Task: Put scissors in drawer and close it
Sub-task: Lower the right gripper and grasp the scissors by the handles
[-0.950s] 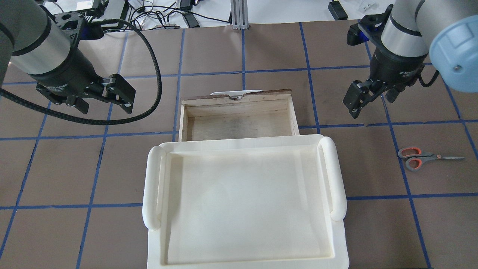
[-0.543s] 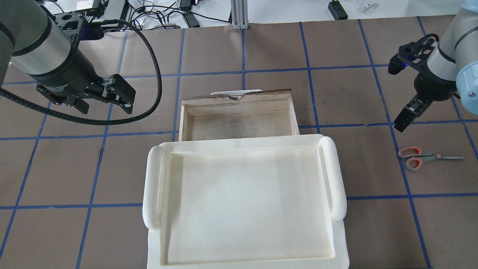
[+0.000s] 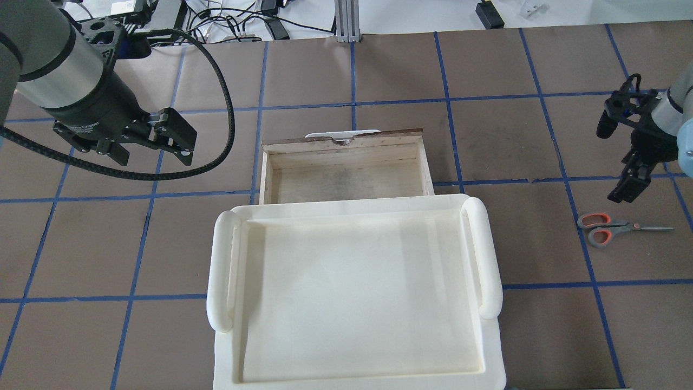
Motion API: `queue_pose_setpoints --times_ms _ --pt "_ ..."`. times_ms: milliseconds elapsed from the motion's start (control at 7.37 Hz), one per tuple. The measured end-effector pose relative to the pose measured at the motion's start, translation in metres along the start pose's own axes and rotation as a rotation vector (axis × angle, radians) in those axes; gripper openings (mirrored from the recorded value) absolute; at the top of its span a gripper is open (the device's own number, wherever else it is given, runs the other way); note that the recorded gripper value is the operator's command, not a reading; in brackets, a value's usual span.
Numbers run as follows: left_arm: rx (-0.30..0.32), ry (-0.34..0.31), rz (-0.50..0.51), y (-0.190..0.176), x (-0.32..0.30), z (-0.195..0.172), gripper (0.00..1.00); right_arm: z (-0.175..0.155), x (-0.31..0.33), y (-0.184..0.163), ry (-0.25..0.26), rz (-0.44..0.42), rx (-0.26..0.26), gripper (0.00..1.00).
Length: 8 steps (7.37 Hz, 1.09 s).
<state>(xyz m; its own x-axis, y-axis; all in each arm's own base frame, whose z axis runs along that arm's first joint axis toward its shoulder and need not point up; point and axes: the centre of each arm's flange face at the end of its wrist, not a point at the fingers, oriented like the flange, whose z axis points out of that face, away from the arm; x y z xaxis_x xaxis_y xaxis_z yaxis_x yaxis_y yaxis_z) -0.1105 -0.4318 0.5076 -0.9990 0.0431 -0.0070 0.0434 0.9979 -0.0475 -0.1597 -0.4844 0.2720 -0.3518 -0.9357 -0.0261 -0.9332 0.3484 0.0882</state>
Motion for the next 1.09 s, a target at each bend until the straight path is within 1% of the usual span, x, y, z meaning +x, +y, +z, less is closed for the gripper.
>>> queue_pose_setpoints --times_ms 136,271,407,543,814,950,1085 --pt "0.0 0.0 0.0 0.0 0.0 0.0 1.0 0.024 -0.005 0.02 0.019 -0.074 0.013 0.95" --pt "0.001 0.001 -0.001 0.0 0.0 0.0 1.0 0.045 -0.015 0.029 0.051 -0.144 0.021 0.93" --pt "0.001 0.001 -0.001 0.0 0.0 0.0 1.0 0.06 -0.025 0.033 0.072 -0.2 0.026 0.92" --pt "-0.001 0.004 -0.006 -0.001 0.0 0.001 1.0 0.07 -0.032 0.039 0.081 -0.249 0.038 0.92" --pt "-0.004 0.005 -0.015 -0.001 0.001 0.002 1.0 0.092 -0.037 0.047 0.067 -0.329 0.073 0.86" --pt "-0.004 0.005 -0.015 -0.001 0.001 0.001 1.0 0.099 -0.036 0.049 0.064 -0.358 0.081 0.82" --pt "-0.004 0.006 -0.016 -0.001 0.001 0.002 1.0 0.103 -0.036 0.049 0.067 -0.378 0.088 0.72"
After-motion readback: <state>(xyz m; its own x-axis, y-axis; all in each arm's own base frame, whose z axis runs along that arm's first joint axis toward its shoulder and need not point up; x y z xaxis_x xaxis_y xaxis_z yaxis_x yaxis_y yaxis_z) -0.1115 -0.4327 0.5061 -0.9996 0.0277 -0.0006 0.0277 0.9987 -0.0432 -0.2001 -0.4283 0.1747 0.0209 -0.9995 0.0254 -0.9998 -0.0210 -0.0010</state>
